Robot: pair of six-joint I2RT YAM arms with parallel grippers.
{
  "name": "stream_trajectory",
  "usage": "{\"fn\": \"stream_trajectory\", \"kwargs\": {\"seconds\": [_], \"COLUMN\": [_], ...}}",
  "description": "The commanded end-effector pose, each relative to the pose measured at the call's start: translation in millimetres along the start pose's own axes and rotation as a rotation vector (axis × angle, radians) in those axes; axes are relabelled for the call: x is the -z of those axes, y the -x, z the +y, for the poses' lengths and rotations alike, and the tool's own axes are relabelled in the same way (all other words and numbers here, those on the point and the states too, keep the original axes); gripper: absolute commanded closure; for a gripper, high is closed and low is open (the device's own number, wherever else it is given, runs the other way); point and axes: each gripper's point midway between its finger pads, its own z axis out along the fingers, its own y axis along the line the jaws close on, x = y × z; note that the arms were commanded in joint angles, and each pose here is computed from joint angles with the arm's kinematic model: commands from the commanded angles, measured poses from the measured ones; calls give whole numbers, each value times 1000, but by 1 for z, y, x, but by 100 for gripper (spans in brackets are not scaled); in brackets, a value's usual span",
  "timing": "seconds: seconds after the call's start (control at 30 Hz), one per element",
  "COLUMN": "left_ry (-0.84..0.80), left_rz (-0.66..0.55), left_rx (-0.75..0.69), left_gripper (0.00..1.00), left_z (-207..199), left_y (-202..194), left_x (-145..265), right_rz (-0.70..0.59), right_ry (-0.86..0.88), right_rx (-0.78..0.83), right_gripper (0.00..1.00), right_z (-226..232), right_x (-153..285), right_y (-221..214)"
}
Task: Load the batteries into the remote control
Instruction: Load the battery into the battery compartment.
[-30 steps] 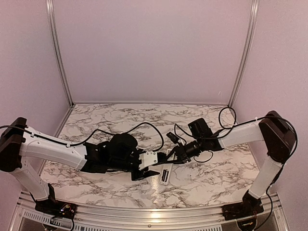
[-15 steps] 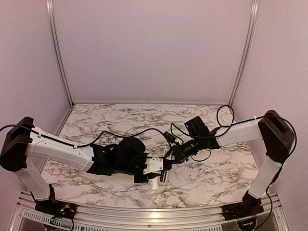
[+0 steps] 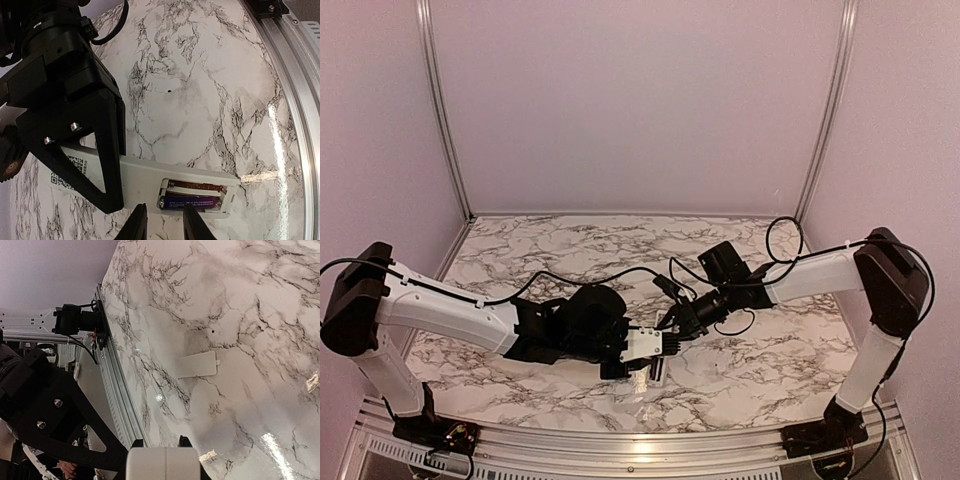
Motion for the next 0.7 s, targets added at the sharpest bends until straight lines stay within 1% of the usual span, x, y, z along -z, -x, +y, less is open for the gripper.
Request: {"fn": "stream_trajectory", "kwargs": {"seconds": [0.0, 0.5, 0.57, 0.67], "left_ry": [-10, -12, -27, -34], "left_rz": [6, 24, 49, 57], "left_rx": [-17, -20, -22, -23], "left_gripper": [74, 78, 79, 81], "left_z": [-2, 0, -3, -4], "left_y": [4, 5, 0, -2], "left_x": [-3, -11, -13, -15], "right_rz": [10, 12, 13, 15], "right_ry": [12, 12, 12, 12], "right_rx": [20, 22, 21, 21], "right_gripper": [100, 100, 100, 100], "right_z": [7, 7, 7, 7], "right_x": [-4, -4, -4, -4], "right_y": [5, 6, 6, 5]}}
